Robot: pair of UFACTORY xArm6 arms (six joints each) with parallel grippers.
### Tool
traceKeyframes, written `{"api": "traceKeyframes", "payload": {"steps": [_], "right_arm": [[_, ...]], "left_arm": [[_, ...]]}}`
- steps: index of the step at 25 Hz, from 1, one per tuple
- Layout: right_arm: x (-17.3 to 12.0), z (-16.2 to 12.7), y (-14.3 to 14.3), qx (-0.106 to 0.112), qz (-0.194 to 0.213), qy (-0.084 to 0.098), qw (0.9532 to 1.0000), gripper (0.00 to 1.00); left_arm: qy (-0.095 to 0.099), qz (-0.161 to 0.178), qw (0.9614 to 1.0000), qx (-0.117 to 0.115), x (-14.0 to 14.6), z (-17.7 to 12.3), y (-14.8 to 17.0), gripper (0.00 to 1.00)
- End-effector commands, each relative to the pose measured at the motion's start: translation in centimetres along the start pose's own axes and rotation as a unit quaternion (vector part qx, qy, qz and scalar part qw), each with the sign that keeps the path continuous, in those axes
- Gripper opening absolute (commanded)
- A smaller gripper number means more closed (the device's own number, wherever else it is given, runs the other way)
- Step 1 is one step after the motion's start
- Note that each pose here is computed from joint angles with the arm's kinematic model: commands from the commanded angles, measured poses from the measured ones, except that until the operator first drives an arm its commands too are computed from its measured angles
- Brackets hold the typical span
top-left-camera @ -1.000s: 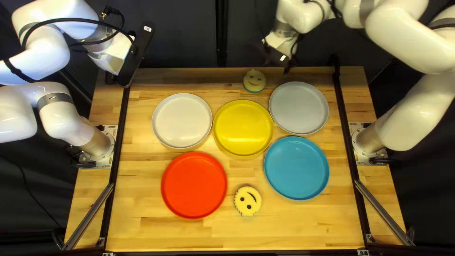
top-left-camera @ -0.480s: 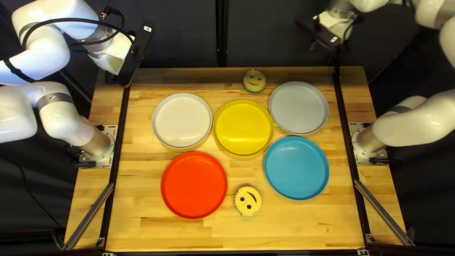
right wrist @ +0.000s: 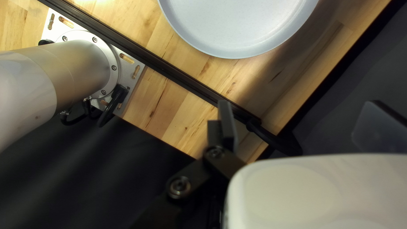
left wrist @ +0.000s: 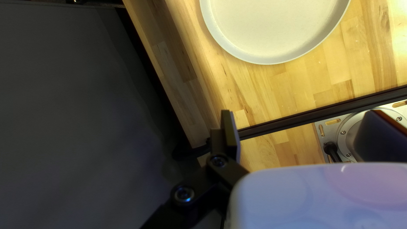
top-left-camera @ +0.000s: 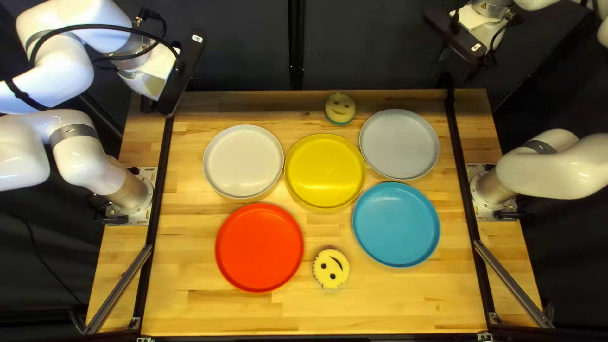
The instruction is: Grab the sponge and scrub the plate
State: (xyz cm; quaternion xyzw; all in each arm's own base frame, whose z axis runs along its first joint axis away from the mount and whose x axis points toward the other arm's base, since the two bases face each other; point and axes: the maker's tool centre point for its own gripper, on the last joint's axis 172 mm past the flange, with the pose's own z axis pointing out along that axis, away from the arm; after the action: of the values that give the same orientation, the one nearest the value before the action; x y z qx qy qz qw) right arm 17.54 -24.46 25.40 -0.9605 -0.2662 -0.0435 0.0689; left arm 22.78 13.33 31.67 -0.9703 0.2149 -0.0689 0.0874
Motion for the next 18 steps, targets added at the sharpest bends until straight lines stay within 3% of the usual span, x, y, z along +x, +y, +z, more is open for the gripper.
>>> {"api": "traceKeyframes", "payload": {"steps": [1,9,12,18], "right_arm": [[0.0,0.0,0.0,0.000,0.000,0.000,1.0000,1.00],[0.0,0.0,0.0,0.000,0.000,0.000,1.0000,1.00],[0.0,0.0,0.0,0.000,0.000,0.000,1.0000,1.00],[0.0,0.0,0.0,0.000,0.000,0.000,1.0000,1.00]], "left_arm": [[0.000,0.000,1.0000,0.000,0.0,0.0,0.0,1.00],[0.001,-0.003,1.0000,-0.002,0.2,0.2,0.2,1.00],[-0.007,0.003,1.0000,0.007,3.3,0.8,1.4,1.00],[0.008,0.021,0.9996,0.017,9.9,1.8,3.9,1.00]]}}
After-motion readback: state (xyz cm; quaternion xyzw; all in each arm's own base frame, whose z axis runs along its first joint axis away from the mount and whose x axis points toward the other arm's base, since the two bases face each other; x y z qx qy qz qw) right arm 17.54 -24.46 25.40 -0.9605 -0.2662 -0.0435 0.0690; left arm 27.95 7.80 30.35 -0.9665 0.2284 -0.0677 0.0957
